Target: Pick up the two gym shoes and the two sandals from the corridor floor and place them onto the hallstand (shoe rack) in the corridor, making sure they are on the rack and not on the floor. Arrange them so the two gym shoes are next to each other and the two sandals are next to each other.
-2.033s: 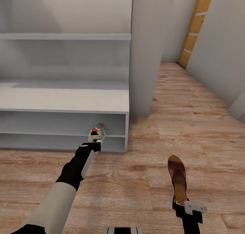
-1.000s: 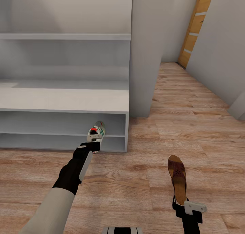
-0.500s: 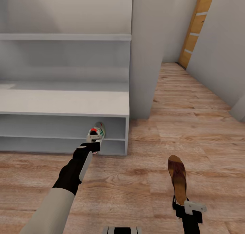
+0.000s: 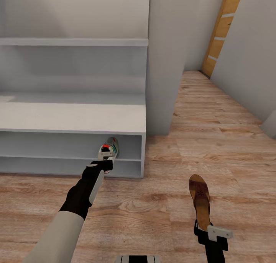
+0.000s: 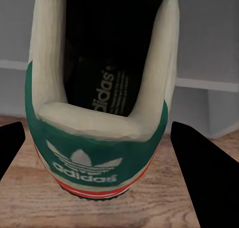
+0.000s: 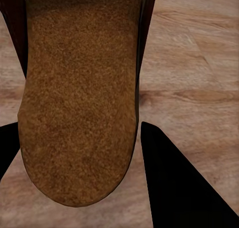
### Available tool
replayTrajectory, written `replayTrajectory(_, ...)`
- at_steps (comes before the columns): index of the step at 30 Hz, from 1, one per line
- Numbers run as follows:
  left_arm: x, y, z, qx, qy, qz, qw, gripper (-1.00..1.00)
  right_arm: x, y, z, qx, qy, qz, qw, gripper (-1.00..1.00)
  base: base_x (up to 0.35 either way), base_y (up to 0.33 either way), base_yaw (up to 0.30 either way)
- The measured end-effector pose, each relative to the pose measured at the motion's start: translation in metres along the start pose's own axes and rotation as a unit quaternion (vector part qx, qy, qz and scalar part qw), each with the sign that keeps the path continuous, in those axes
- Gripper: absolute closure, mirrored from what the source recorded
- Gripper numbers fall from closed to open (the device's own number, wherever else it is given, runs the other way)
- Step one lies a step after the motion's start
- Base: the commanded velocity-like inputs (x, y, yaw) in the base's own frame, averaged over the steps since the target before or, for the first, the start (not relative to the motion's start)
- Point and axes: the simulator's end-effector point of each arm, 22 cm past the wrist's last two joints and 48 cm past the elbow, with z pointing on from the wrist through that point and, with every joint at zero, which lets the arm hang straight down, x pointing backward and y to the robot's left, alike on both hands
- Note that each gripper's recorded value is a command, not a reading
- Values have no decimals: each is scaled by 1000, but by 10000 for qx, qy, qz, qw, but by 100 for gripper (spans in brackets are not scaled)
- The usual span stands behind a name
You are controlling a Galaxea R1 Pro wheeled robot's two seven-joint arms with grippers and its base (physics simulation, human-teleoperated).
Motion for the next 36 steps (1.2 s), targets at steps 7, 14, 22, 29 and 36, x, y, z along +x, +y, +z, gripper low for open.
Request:
replayTrajectory(7,0,0,0,-1,-3,-2,10000,100,0,0,0,9,-1,10,10000,100,8,0,0)
replayTrajectory(14,0,0,0,-2,-4,-6,10000,100,-1,-1,0,19,-6,4,10000,100,2,0,0)
replayTrajectory(22,1,1,1,-8,15,-13,10000,100,-1,-3,1,30,-8,-2,10000,100,55,0,0)
replayTrajectory(29,1,1,1,-2,15,-12,10000,100,0,-3,1,36,-3,2,10000,100,189,0,0)
replayTrajectory(36,1,1,1,-1,12,-11,10000,100,0,-5,1,53,-1,9,10000,100,63,0,0)
